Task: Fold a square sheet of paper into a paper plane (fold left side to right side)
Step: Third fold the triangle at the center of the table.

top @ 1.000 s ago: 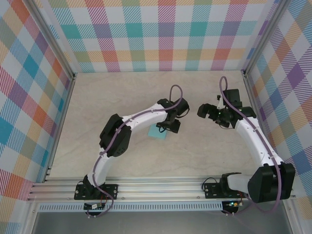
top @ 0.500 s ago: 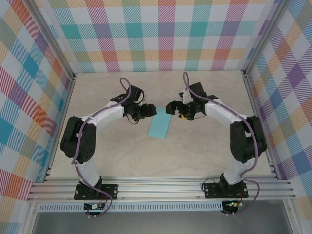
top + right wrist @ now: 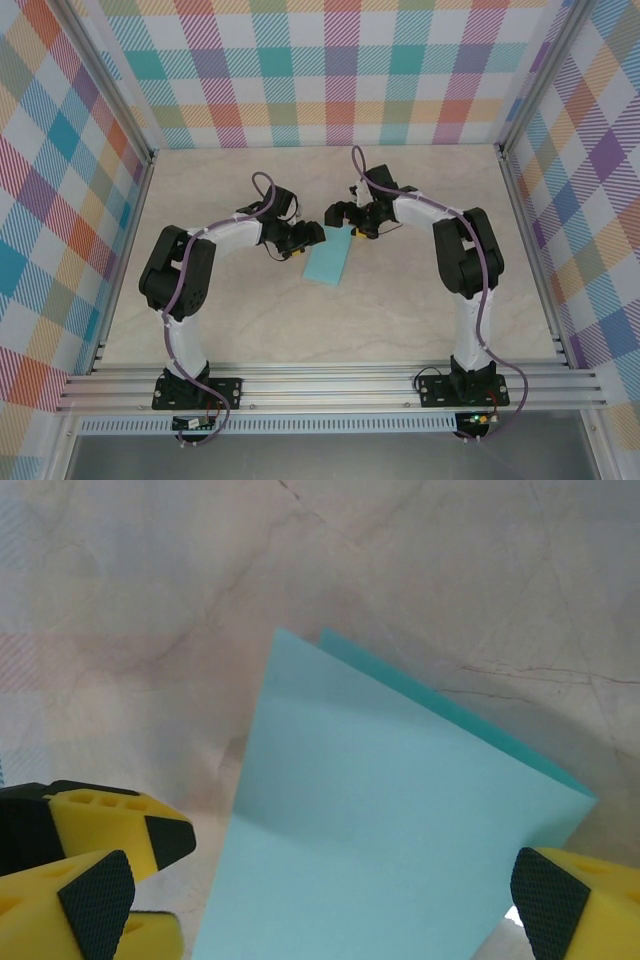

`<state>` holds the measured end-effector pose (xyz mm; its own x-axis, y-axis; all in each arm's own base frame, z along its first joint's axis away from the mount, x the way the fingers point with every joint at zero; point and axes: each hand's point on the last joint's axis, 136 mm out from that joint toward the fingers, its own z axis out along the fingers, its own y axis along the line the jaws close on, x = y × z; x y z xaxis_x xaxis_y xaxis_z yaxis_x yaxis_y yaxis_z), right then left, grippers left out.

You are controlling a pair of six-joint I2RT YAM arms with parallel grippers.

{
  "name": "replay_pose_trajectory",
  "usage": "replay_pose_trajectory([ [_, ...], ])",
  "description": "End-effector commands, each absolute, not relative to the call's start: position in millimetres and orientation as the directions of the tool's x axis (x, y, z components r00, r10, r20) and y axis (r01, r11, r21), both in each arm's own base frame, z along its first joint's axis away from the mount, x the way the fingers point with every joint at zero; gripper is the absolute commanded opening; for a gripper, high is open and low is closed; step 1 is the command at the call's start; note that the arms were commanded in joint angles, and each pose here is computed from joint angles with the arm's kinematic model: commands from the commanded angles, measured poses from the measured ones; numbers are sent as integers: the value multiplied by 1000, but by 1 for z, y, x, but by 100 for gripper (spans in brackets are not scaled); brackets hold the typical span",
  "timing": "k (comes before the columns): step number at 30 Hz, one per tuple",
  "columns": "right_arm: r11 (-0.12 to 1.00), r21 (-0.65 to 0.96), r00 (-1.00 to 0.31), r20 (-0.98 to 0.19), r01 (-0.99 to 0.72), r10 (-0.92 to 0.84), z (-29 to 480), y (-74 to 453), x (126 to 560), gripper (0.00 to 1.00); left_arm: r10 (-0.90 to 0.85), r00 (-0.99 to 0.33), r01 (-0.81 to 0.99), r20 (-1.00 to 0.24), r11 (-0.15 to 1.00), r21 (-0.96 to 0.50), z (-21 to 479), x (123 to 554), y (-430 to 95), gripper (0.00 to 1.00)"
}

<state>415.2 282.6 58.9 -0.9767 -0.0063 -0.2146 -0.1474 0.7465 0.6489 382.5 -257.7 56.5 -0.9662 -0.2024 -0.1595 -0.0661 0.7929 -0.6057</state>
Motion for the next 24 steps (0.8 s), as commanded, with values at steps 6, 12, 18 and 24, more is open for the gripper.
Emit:
replay_pose_trajectory([
  [6, 752, 640, -981, -192, -156, -41, 44, 286, 416, 100, -199, -974, -94, -109, 791, -604, 41, 379, -256, 68],
  [12, 759, 632, -981, -185, -159, -51, 40, 284, 413, 100, -193, -979, -104, -71, 760, -642, 36, 379, -266, 59],
  [18, 762, 627, -980, -191, -162, -52, 40, 283, 413, 99, -193, -979, -106, -61, 745, -658, 37, 378, -269, 44],
  [24, 756, 626, -972, -231, -190, -53, 51, 282, 415, 99, -194, -979, -105, -63, 746, -657, 39, 376, -268, 29],
])
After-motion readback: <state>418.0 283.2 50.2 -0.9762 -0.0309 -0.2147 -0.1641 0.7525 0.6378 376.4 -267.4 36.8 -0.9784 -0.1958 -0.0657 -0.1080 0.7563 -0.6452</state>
